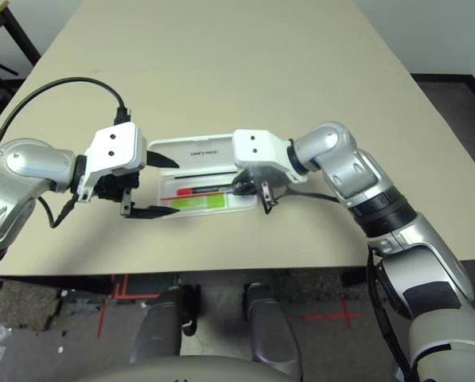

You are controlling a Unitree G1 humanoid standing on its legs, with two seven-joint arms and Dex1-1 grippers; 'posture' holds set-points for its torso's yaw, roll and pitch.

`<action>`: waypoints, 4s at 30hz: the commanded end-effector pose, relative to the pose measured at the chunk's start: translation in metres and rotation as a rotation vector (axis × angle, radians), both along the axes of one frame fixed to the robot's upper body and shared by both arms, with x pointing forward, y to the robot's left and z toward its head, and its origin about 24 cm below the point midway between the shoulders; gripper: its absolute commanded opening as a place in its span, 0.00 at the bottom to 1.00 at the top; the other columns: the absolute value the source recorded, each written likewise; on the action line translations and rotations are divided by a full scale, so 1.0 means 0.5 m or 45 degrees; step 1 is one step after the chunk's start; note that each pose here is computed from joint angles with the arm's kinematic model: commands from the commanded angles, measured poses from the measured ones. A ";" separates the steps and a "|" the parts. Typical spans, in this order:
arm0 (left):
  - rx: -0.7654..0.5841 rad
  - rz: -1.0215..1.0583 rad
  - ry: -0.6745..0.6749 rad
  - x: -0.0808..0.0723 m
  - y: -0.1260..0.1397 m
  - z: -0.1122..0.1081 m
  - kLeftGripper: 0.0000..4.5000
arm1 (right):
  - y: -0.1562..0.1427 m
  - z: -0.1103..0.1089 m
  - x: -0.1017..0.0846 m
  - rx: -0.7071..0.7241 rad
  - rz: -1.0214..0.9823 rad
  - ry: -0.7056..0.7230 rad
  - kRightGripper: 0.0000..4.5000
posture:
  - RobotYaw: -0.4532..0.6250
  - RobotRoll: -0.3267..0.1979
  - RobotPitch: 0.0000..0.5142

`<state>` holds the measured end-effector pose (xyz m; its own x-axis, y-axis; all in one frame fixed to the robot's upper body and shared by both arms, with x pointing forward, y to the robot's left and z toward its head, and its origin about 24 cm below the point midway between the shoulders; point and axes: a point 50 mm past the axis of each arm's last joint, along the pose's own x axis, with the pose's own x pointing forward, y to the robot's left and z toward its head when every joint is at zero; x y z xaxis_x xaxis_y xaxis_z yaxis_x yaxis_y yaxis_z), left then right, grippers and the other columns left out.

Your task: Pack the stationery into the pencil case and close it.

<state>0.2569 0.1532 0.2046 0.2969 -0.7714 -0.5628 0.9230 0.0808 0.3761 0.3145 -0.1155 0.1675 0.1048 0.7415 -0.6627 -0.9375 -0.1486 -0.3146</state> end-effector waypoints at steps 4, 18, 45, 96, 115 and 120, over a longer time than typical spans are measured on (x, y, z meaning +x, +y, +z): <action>0.022 0.007 0.002 -0.005 0.002 -0.005 1.00 | 0.005 -0.010 -0.003 -0.016 0.047 -0.004 0.09 | 0.45 0.62 0.35; 0.029 0.017 -0.005 -0.001 0.003 -0.007 1.00 | 0.011 -0.016 0.005 0.002 0.045 -0.048 0.48 | 0.45 0.62 0.34; 0.004 0.181 -0.011 0.006 0.074 -0.024 1.00 | -0.280 0.049 -0.027 0.227 -0.518 0.265 0.99 | 0.41 0.62 0.32; -0.378 0.289 -0.180 0.133 0.015 -0.077 0.01 | -0.262 0.023 -0.022 0.197 -0.520 0.244 1.00 | 0.39 0.62 0.28; -0.034 0.114 -0.085 0.088 -0.004 -0.179 0.01 | -0.255 0.014 -0.018 0.186 -0.529 0.226 1.00 | 0.39 0.62 0.29; 0.060 0.082 -0.060 0.082 -0.001 -0.199 0.01 | -0.253 0.012 -0.016 0.186 -0.533 0.220 1.00 | 0.39 0.62 0.29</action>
<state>0.3015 0.1473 0.1267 0.4090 -0.7759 -0.4804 0.8629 0.1576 0.4801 0.3063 -0.2439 0.1781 0.3229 0.7496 -0.5779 -0.9444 0.2954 -0.1445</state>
